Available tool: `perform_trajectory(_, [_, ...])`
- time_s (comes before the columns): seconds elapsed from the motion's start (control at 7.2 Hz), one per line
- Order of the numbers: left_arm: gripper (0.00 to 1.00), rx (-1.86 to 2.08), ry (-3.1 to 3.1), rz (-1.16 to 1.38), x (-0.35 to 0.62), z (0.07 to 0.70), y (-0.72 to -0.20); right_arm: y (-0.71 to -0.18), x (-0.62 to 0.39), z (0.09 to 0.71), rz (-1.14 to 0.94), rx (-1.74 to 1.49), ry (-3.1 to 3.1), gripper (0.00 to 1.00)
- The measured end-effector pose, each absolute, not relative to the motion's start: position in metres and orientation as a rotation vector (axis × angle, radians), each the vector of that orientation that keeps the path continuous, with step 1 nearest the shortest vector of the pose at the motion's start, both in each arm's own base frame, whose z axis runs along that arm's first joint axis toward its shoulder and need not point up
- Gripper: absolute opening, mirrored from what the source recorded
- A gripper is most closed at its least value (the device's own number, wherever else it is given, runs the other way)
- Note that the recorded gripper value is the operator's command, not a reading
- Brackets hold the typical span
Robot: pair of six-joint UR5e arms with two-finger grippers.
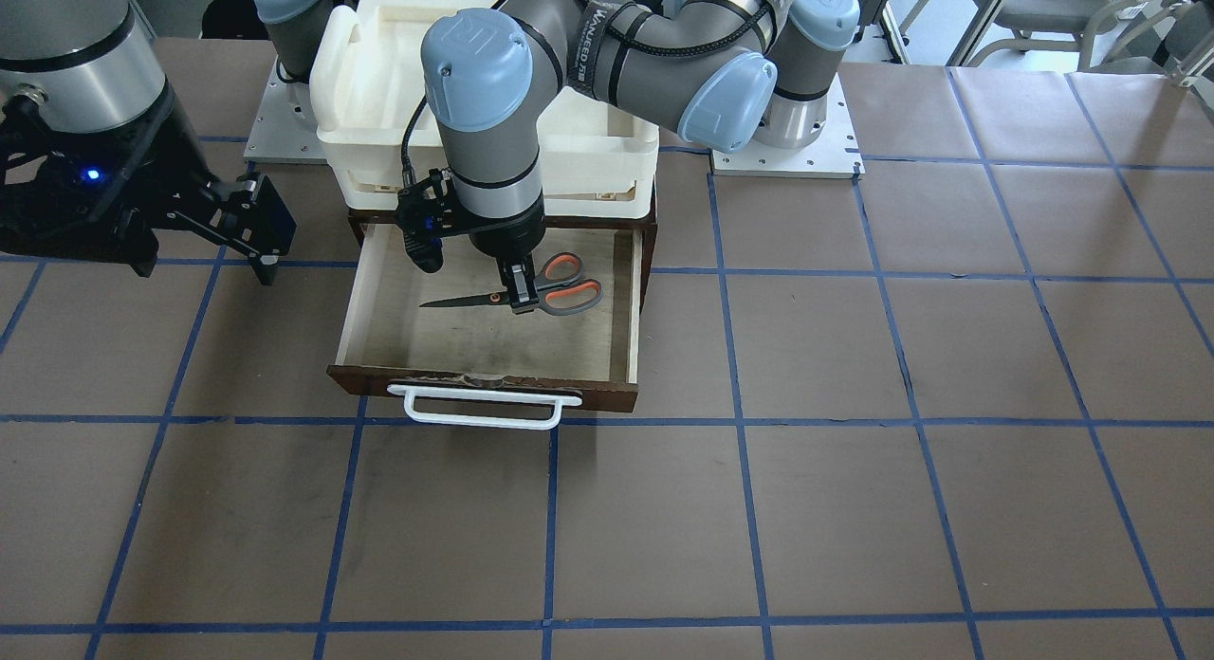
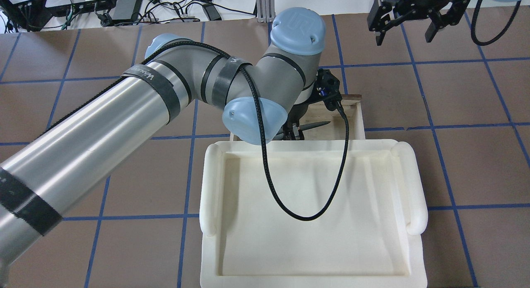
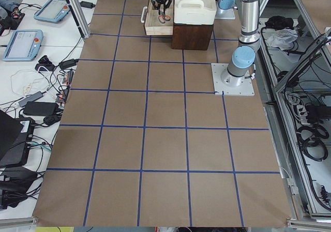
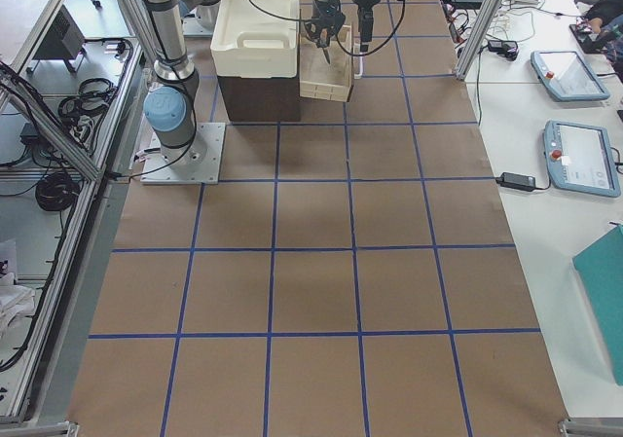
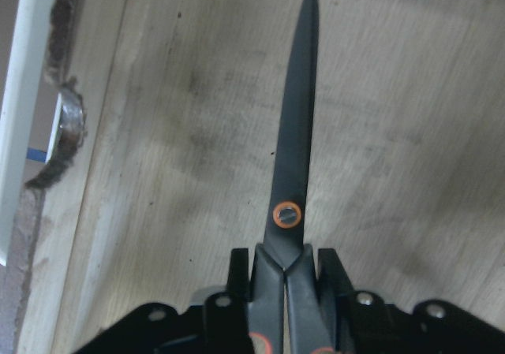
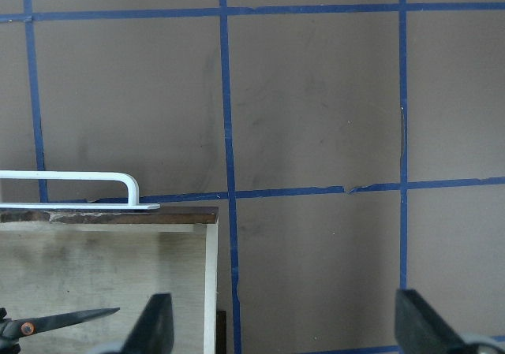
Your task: Place scissors in drawer with both arms
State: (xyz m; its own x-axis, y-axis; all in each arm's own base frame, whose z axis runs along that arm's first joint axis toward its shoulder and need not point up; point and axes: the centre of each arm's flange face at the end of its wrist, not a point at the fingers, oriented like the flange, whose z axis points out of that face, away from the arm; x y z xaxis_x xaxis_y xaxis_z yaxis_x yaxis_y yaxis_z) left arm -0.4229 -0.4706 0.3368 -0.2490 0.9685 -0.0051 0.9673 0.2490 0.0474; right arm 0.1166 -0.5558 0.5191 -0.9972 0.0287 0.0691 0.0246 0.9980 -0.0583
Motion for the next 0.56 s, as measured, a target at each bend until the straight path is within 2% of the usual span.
perform_trajectory(0.56, [0.0,1.904,2.457,0.076,-0.425,0.322,-0.473,-0.551,0.118,0.522,0.098,-0.043,-3.1,1.0])
